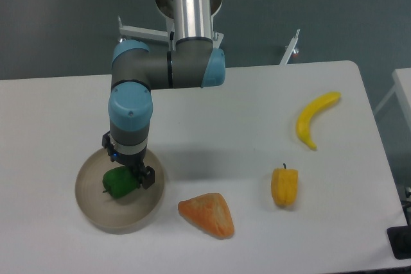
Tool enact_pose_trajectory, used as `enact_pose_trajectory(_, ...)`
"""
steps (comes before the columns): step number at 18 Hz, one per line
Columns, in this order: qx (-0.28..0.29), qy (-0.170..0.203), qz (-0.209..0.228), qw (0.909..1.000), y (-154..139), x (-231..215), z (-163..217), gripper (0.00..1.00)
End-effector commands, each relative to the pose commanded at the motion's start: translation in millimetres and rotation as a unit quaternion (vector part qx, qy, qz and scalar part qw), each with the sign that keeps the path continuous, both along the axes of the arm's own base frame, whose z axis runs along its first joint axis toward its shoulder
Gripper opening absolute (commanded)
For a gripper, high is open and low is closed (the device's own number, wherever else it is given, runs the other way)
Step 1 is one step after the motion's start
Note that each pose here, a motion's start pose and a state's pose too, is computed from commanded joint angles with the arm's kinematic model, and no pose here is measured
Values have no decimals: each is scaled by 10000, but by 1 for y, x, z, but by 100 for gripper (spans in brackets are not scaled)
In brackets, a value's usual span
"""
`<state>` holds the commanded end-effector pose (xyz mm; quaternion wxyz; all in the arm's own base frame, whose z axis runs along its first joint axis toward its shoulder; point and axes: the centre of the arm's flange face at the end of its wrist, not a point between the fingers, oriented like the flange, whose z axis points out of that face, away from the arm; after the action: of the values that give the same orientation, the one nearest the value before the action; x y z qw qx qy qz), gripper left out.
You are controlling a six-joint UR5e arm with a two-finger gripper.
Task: Pick up the green pepper from the plate
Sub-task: 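Close the gripper around the green pepper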
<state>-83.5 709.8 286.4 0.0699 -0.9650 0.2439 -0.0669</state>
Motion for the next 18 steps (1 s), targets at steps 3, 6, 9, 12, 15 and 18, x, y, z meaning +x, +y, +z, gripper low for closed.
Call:
enact_pose_trajectory(3,-64,-21,-46,10000,2,5,-11,100)
enact_pose_trajectory(6,-85,-37,-84,9999,7,10,-23,100)
enact_pose_trajectory(9,201,-111,24,9997,17,13,-28,100)
enact_pose_trajectory(12,160,-129,93,9997,17,13,-33,56)
enact_pose_trajectory(15,191,-95,86,9997,16,12,-26,27)
enact_pose_trajectory(18,392,70,39,9992,10,11,10,23)
